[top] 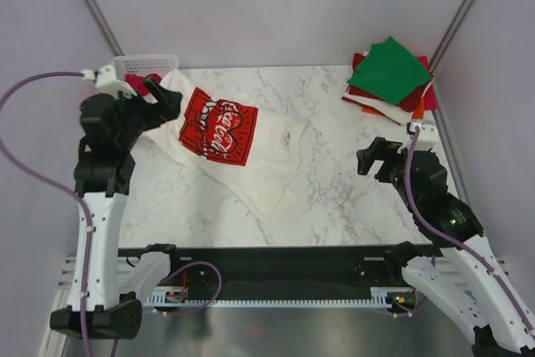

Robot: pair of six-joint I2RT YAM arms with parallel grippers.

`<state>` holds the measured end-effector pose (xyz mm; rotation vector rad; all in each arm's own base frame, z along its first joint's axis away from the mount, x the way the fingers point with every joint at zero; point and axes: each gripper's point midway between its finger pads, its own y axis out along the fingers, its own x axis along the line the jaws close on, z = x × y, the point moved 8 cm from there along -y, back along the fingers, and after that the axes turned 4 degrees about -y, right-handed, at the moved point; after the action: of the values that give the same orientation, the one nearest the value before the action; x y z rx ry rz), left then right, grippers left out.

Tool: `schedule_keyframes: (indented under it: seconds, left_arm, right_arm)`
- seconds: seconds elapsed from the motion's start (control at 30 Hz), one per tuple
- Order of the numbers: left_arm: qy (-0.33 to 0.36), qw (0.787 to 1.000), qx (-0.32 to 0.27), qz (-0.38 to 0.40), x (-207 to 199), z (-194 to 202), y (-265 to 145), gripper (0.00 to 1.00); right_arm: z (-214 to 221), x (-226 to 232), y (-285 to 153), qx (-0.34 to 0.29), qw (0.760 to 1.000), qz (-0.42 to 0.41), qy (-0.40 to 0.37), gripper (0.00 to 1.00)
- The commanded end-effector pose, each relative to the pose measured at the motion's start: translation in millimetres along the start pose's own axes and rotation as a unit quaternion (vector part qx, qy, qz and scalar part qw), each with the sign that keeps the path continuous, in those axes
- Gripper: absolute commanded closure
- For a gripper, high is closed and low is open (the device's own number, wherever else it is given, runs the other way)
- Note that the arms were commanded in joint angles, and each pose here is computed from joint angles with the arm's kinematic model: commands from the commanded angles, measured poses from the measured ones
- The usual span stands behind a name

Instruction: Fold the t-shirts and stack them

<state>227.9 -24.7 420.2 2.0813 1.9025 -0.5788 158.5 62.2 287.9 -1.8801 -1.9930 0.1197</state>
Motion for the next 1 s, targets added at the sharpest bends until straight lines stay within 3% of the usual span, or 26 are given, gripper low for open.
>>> schedule_keyframes:
  seconds: [0.0, 0.13, 0.23, 0.33, 0.47, 0.67, 0.97]
  left_arm:
    - [-0.015, 0.988, 0.151, 0.0, 21.9, 73.5, -16.8, 0.04]
    - [-0.044, 0.974, 0.223, -0.009, 40.2, 127.0, -36.6, 0.07]
    - [-0.044, 0.972, 0.23, -0.007, 44.8, 142.0, -51.1, 0.07]
    - [-0.036, 0.974, 0.222, -0.018, 49.6, 147.1, -59.9, 0.06]
    - [-0.065, 0.967, 0.244, -0.018, 51.8, 160.5, -57.9, 0.07]
    - [-0.066, 0.97, 0.233, -0.02, 54.3, 163.7, -58.1, 0.08]
    - [-0.063, 0.972, 0.226, -0.013, 53.3, 162.7, -58.6, 0.08]
  right_arm:
    - [8.9, 28.1, 18.1, 0.054, 0.994, -0.097, -0.007, 0.02]
    - [43.0, 57.4, 47.0, 0.157, 0.971, -0.174, 0.037, 0.02]
    - [73.0, 87.0, 62.2, 0.211, 0.952, -0.22, 0.042, 0.02]
    - [100.9, 121.1, 72.4, 0.253, 0.938, -0.235, 0.009, 0.02]
    - [139.1, 138.2, 94.2, 0.313, 0.93, -0.194, -0.022, 0.03]
    - [179.5, 136.5, 108.7, 0.357, 0.92, -0.156, -0.035, 0.22]
    - [205.1, 136.2, 125.7, 0.368, 0.919, -0.128, -0.058, 0.3]
